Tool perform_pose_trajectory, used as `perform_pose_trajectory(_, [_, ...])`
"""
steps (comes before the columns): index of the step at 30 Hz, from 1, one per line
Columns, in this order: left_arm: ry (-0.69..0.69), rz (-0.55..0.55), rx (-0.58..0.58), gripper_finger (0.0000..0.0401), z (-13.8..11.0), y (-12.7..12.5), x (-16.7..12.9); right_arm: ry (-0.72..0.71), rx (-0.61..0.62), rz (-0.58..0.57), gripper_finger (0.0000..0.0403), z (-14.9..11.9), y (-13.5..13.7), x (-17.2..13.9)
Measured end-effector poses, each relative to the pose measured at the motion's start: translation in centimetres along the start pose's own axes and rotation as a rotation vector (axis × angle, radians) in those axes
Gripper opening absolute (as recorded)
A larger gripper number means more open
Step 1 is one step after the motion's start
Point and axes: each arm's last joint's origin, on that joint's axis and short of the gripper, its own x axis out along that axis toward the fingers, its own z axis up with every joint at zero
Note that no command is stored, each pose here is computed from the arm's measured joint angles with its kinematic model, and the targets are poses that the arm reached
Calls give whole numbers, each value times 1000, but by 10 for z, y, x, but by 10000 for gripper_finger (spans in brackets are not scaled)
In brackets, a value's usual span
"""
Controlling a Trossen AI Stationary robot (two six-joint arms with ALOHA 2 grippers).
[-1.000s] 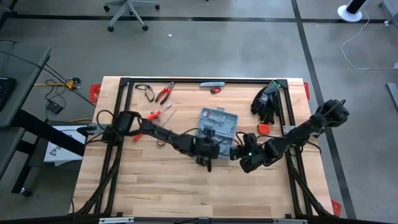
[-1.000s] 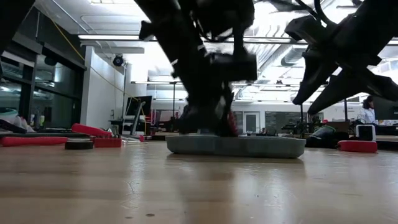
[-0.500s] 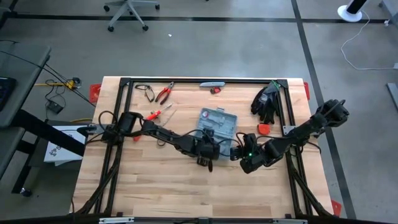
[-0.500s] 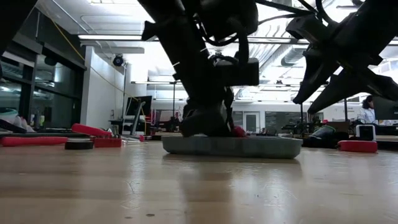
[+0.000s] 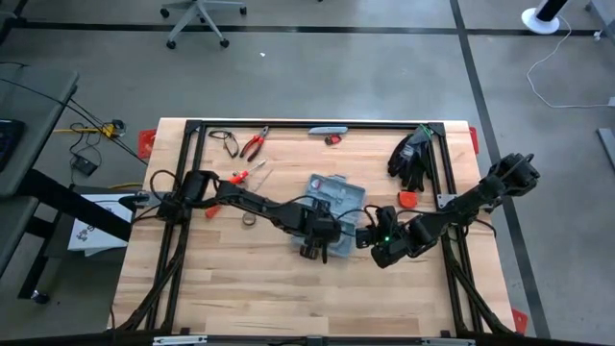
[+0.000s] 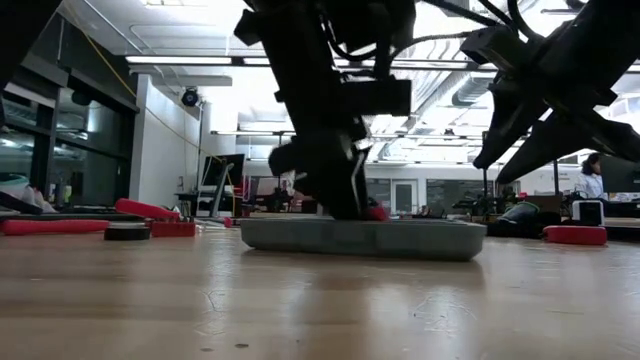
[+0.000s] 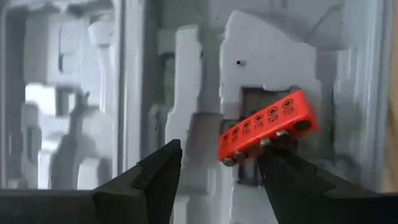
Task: Prefit tool cases
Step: Put the right orange multi-bit set into the gray tool case
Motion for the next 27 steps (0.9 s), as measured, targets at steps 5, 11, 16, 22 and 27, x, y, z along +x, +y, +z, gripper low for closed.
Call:
perform_pose_trajectory(5, [-66, -122, -51, 204, 0, 22, -23, 6, -15, -3, 110, 0, 0, 0])
perform_pose_trajectory(11, [-52, -204, -105, 204, -8, 39, -39, 36, -11, 23, 110, -2, 3, 0])
perform_pose_trajectory(16, [-44, -269, -136, 185, -19, 50, -46, 82, -10, 246, 102, -9, 29, 3])
perform_pose_trajectory(22, [-77, -431, -191, 138, -39, 61, -37, 99, 22, 315, 53, -15, 43, 40])
perform_pose_trajectory(27, [-119, -492, -283, 64, -47, 63, -22, 63, 92, 269, 12, -9, 40, 55])
